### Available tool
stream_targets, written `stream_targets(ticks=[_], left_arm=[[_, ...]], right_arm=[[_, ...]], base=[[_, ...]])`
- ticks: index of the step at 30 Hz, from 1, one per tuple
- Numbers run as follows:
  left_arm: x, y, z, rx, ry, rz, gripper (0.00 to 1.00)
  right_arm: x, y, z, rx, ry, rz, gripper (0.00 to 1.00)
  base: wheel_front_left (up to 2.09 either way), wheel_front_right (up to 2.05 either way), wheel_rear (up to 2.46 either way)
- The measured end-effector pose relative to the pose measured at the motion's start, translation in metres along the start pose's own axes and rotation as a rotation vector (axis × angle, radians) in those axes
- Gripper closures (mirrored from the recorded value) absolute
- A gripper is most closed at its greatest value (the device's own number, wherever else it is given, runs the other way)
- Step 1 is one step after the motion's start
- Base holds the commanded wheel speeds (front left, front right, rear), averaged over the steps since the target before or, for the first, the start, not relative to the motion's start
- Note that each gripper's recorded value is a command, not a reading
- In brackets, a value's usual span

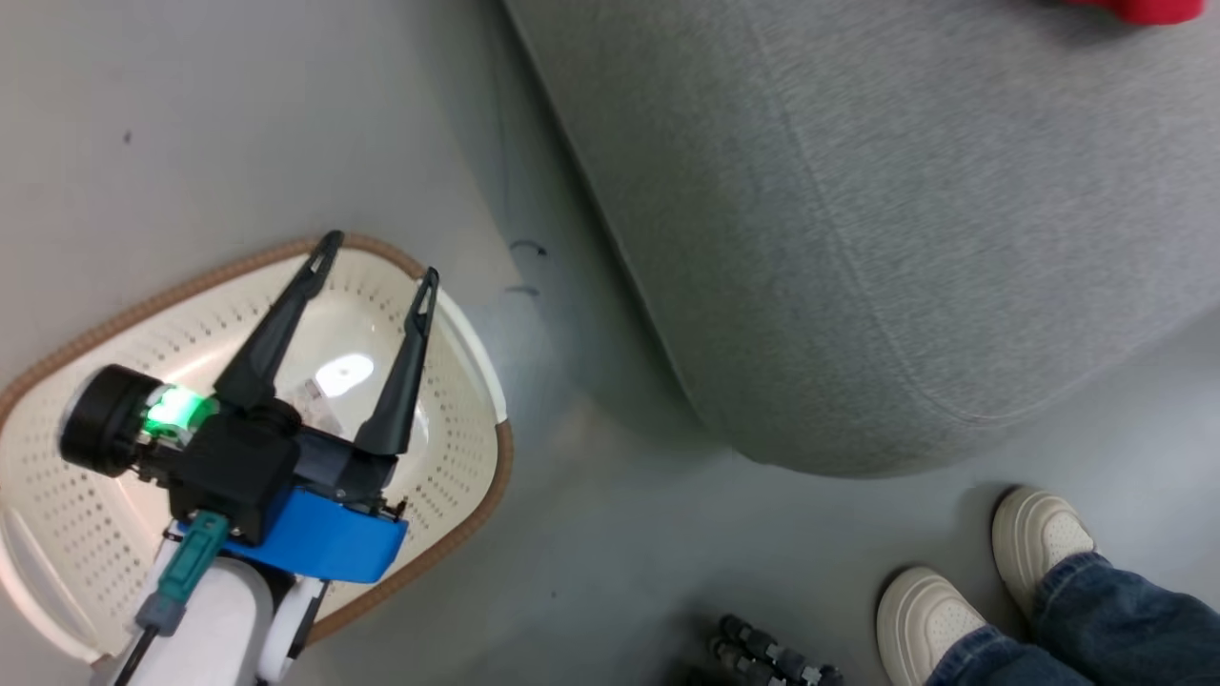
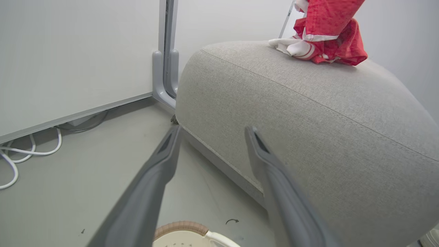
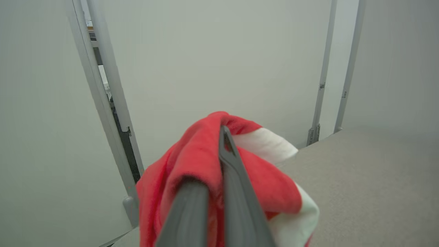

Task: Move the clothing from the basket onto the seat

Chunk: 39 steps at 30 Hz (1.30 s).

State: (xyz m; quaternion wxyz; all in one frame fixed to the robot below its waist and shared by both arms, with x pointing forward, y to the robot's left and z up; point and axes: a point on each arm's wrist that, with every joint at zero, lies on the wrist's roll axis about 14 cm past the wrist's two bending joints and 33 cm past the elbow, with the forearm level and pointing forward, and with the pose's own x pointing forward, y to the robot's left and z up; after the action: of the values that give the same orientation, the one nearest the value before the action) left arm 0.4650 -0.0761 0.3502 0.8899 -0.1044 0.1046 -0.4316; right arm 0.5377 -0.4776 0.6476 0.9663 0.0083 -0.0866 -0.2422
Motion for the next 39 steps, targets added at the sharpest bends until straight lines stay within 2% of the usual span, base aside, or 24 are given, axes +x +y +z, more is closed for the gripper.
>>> stream_targets(ticks=[5,9,10,11,12,17,22,27,33,38,39], left_arm=[[-0.004,0.021,-0.018,-0.014,0.018,0.041,0.0],[-0.009,0.03,-0.027,-0.022,0.031,0.062,0.0],[-0.011,0.031,-0.027,-0.02,0.032,0.068,0.0],[-0.012,0.033,-0.026,-0.018,0.03,0.073,0.0],[-0.013,0.033,-0.024,-0.016,0.027,0.076,0.0],[-0.016,0.031,-0.01,-0.007,-0.006,0.087,0.0],[-0.022,0.021,0.006,-0.01,-0.035,0.097,0.0],[-0.031,0.011,0.027,-0.025,-0.07,0.133,0.0],[-0.061,0.008,0.046,-0.035,-0.078,0.239,0.0],[-0.079,0.006,0.063,-0.045,-0.109,0.299,0.0],[-0.09,0.008,0.074,-0.048,-0.135,0.338,0.0]], right_arm=[[0.001,-0.027,-0.076,0.004,0.134,-0.117,1.0],[-0.022,-0.042,-0.149,0.019,0.295,-0.196,1.0],[-0.03,-0.047,-0.163,0.015,0.327,-0.215,0.96],[-0.037,-0.05,-0.174,0.003,0.358,-0.227,0.64],[-0.043,-0.052,-0.184,0.002,0.39,-0.237,0.0],[-0.059,-0.052,-0.197,0.01,0.429,-0.249,0.0],[-0.068,-0.039,-0.19,0.015,0.43,-0.199,0.0],[-0.092,-0.034,-0.185,-0.005,0.454,-0.141,0.0],[-0.13,-0.007,-0.182,0.003,0.43,-0.009,0.0],[-0.154,0.006,-0.183,0.026,0.421,0.042,0.0],[-0.162,0.018,-0.181,0.038,0.403,0.078,0.0]], base=[[0.0,0.0,0.0],[0.0,0.0,0.0],[0.0,0.0,0.0],[0.0,0.0,0.0],[0.0,0.0,0.0],[0.0,0.0,0.0],[0.0,0.0,0.0],[0.0,0.0,0.0],[0.0,0.0,0.0],[0.0,0.0,0.0],[0.0,0.0,0.0]])
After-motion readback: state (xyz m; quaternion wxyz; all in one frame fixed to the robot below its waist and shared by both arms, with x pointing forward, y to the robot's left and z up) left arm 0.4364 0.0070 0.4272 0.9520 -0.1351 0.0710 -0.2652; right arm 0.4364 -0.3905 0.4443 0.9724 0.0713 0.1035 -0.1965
